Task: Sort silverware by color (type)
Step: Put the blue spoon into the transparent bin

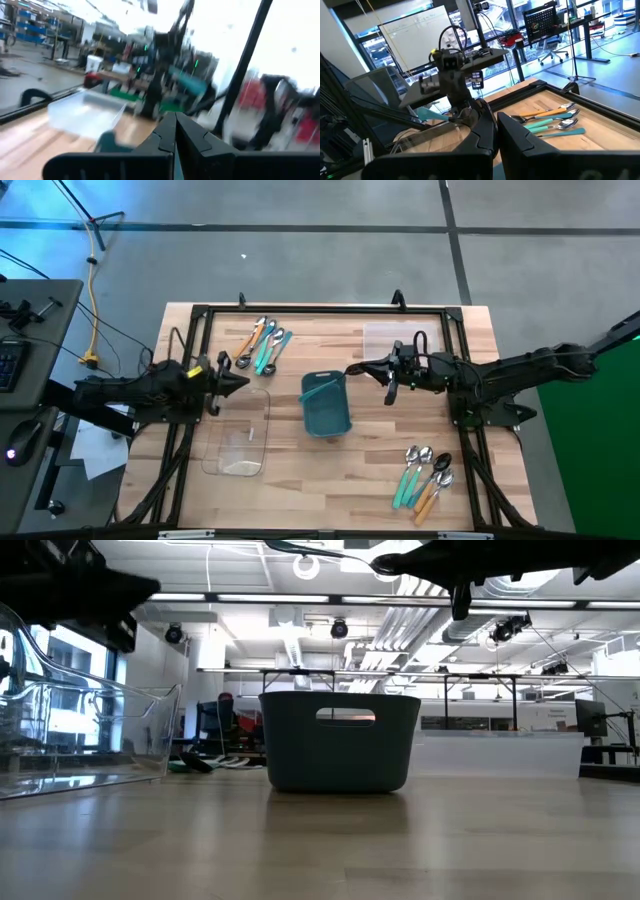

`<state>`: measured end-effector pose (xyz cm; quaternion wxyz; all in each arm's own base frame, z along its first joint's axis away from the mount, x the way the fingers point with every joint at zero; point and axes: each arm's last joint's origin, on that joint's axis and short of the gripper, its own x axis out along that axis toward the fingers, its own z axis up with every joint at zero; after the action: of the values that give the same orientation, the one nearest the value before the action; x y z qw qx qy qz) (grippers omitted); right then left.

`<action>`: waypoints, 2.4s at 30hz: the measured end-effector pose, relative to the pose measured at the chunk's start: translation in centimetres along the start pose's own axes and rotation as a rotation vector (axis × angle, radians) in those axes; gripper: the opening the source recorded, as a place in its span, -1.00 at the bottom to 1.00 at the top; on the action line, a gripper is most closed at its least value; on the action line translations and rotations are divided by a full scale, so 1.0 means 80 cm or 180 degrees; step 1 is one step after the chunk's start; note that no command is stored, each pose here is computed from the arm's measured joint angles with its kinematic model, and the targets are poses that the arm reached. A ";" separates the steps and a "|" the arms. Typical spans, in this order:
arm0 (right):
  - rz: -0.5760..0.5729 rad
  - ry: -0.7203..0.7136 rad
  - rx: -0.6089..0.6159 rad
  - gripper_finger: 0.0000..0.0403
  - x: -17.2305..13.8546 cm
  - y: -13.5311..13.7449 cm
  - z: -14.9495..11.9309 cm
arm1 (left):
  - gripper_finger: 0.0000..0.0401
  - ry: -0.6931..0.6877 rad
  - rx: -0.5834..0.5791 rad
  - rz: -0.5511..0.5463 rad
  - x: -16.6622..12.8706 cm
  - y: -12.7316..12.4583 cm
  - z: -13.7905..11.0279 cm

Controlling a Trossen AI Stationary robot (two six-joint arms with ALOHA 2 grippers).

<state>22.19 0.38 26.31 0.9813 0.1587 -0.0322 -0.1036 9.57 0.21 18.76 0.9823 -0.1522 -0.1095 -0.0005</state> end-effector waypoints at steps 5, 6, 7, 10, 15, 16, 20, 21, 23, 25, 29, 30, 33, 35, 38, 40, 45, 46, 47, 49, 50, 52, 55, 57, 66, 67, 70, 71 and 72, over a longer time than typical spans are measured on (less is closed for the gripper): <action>0.0000 0.0000 0.0009 -1.00 0.000 0.000 0.000 | -1.00 -0.0435 -0.0269 -0.0045 -0.001 -0.004 0.016; 0.0000 0.0000 0.0043 -1.00 0.000 0.000 0.000 | -1.00 -0.0509 -0.0262 -0.0034 -0.001 -0.004 0.018; 0.0000 0.0000 0.0084 -1.00 0.000 0.000 0.000 | -1.00 -0.0588 -0.0274 -0.0003 -0.002 -0.004 0.021; -0.0001 -0.0002 0.0198 -1.00 0.000 0.000 0.000 | -1.00 -0.0784 -0.0378 0.0092 -0.002 -0.005 0.030; -0.0067 0.0060 0.0224 -1.00 0.004 0.004 0.009 | -1.00 -0.0559 -0.0149 0.0180 0.014 -0.014 0.057; -0.0084 0.0101 0.0163 -1.00 0.007 0.006 0.013 | -1.00 -0.0447 -0.0086 0.0216 0.021 -0.016 0.063; -0.0144 0.0265 -0.0172 -1.00 0.016 0.017 0.039 | -1.00 0.0108 0.0270 0.0235 0.055 -0.027 0.088; -0.0171 0.0325 -0.0242 -1.00 0.017 0.019 0.044 | -1.00 0.0274 0.0359 0.0268 0.064 -0.028 0.092; -0.0227 0.0420 -0.0341 -1.00 0.018 0.021 0.053 | -0.98 0.0539 0.0427 0.0334 0.081 -0.030 0.099; -0.0287 0.0483 -0.0407 -1.00 0.018 0.022 0.058 | -0.95 0.0654 0.0427 0.0366 0.099 -0.033 0.107; -0.0277 0.0550 -0.0484 -1.00 0.018 0.025 0.067 | -0.80 0.0815 0.0354 0.0357 0.130 -0.037 0.116; -0.0274 0.0571 -0.0489 -1.00 0.018 0.026 0.067 | -0.74 0.0884 0.0353 0.0359 0.138 -0.037 0.116; -0.0275 0.0599 -0.0542 -1.00 0.017 0.025 0.066 | -0.53 0.1128 0.0290 0.0405 0.158 -0.036 0.112; -0.0263 0.0598 -0.0557 -1.00 0.017 0.025 0.066 | -0.36 0.1239 0.0268 0.0441 0.172 -0.036 0.109; -0.0241 0.0615 -0.0664 -1.00 0.017 0.025 0.065 | -0.11 0.1357 0.0184 0.0451 0.192 -0.035 0.104; -0.0228 0.0617 -0.0778 -1.00 0.017 0.025 0.065 | 0.03 0.1439 0.0166 0.0380 0.206 -0.036 0.104; -0.0342 0.0635 -0.0992 -1.00 0.020 0.024 0.063 | 0.24 0.1758 0.0134 0.0251 0.235 -0.037 0.098; -0.0369 0.0651 -0.1012 -1.00 0.022 0.023 0.061 | 0.26 0.1822 0.0151 0.0249 0.240 -0.036 0.095; -0.0376 0.0658 -0.1028 -1.00 0.024 0.023 0.059 | 0.27 0.1892 0.0189 0.0257 0.245 -0.035 0.091; -0.0341 0.0610 -0.1004 -1.00 0.031 0.023 0.057 | 0.27 0.1999 0.0258 0.0264 0.254 -0.033 0.083; -0.0295 0.0640 -0.1004 -1.00 0.034 0.023 0.054 | 0.26 0.2058 0.0279 0.0273 0.258 -0.031 0.077; -0.0242 0.0627 -0.0987 -1.00 0.040 0.025 0.051 | 0.26 0.2143 0.0328 0.0293 0.265 -0.027 0.067; -0.0194 0.0617 -0.0985 -1.00 0.043 0.026 0.049 | 0.27 0.2235 0.0360 0.0320 0.271 -0.024 0.056; -0.0181 0.0630 -0.0993 -1.00 0.043 0.026 0.049 | 0.27 0.2270 0.0370 0.0357 0.273 -0.022 0.052; -0.0191 0.0644 -0.1084 -1.00 0.042 0.025 0.048 | -0.18 0.2284 0.0463 0.0474 0.272 -0.018 0.052; -0.0193 0.0640 -0.1083 -1.00 0.042 0.025 0.048 | -0.30 0.2283 0.0463 0.0472 0.272 -0.018 0.052; -0.0198 0.0636 -0.1087 -1.00 0.042 0.025 0.049 | -0.71 0.2311 0.0420 0.0366 0.272 -0.019 0.052; -0.0197 0.0636 -0.1094 -1.00 0.042 0.025 0.049 | -0.85 0.2321 0.0406 0.0332 0.272 -0.019 0.051; -0.0183 0.0640 -0.1100 -1.00 0.042 0.025 0.048 | -0.92 0.2332 0.0387 0.0331 0.272 -0.019 0.051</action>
<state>25.52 0.35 30.73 0.9889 -0.0016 0.0887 -0.1192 29.85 0.65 27.67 0.9623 -0.0887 0.2572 0.0014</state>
